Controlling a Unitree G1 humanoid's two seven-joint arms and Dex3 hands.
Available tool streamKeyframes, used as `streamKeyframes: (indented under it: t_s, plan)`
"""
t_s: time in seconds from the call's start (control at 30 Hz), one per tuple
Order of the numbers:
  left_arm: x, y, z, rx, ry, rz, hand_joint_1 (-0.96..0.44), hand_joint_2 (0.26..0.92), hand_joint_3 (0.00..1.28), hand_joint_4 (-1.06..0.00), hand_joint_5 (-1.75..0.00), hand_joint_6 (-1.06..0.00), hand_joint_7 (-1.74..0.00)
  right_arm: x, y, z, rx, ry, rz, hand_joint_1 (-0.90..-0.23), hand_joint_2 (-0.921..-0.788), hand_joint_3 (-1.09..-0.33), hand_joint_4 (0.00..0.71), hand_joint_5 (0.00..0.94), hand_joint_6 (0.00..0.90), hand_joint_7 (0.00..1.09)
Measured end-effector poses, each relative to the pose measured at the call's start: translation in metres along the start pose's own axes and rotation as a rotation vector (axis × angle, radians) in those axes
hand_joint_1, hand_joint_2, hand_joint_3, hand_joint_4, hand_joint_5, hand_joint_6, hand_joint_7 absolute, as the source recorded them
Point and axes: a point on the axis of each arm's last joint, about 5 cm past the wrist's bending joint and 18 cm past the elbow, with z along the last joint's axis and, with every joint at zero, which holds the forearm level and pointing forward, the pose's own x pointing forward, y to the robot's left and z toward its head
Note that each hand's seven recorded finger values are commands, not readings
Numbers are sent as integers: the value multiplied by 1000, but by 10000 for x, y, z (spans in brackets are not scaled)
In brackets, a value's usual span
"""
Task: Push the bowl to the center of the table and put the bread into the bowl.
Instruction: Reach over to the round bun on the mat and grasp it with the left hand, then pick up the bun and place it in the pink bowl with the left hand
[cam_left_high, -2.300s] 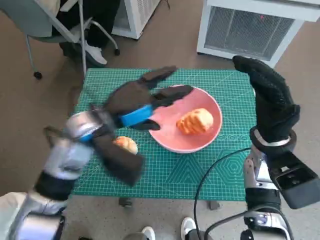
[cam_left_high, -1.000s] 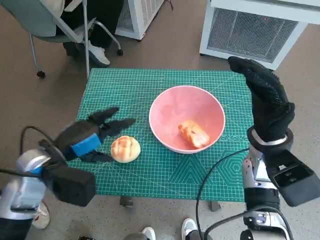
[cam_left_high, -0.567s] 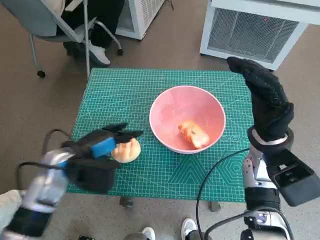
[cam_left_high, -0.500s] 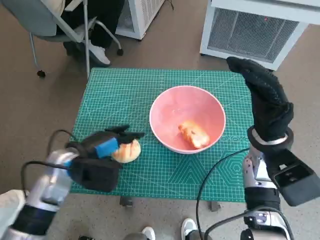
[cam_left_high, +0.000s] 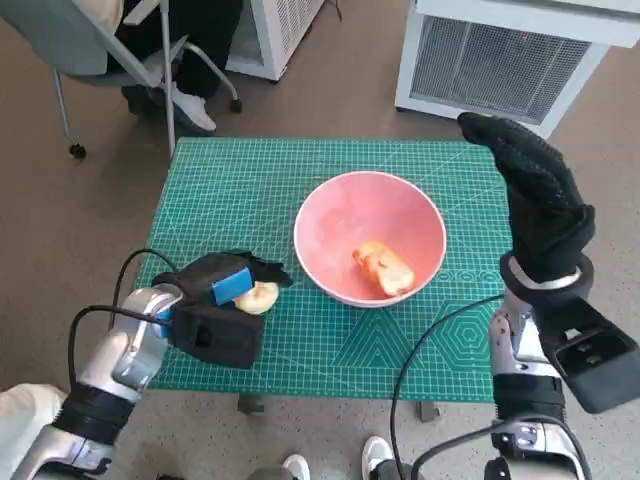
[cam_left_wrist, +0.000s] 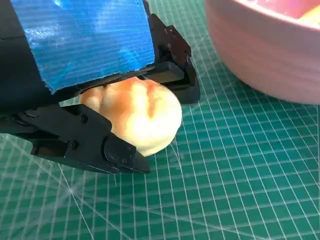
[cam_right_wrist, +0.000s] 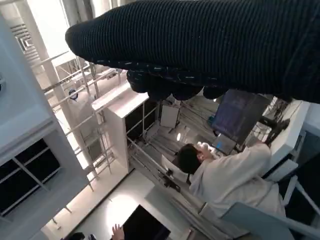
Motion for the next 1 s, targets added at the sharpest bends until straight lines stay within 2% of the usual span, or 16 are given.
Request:
streamKeyframes:
  t_s: [0.2, 0.37, 0.57, 0.77, 1.0]
  plan:
    - [-173, 180, 30, -7, -41, 121, 1, 920, 108, -601, -1217, -620, -1214, -4, -6, 3, -2, 0, -2, -563, -921, -799, -1, 477, -1, 709]
    - [-378, 452, 177, 21, -135, 309, 2, 921, 114, -577, -1269, -630, -1179, -4, -4, 2, -2, 0, -2, -561, -921, -800, -1, 477, -1, 710]
    - [-551, 774, 407, 103, -273, 509, 2, 920, 119, -578, -1235, -617, -1224, -2, -1, -4, 0, 2, -2, -556, -921, -801, -1, 477, -1, 709]
    - [-572, 1017, 660, 210, -414, 620, 1, 920, 124, -586, -1189, -602, -1277, 0, 6, -9, 3, 4, -2, -561, -921, -800, -1, 477, -1, 708]
    - [-408, 1224, 943, 318, -553, 611, 1, 920, 121, -594, -1146, -606, -1306, 23, 25, -16, 10, -1, -2, -566, -921, -803, -1, 477, -1, 709]
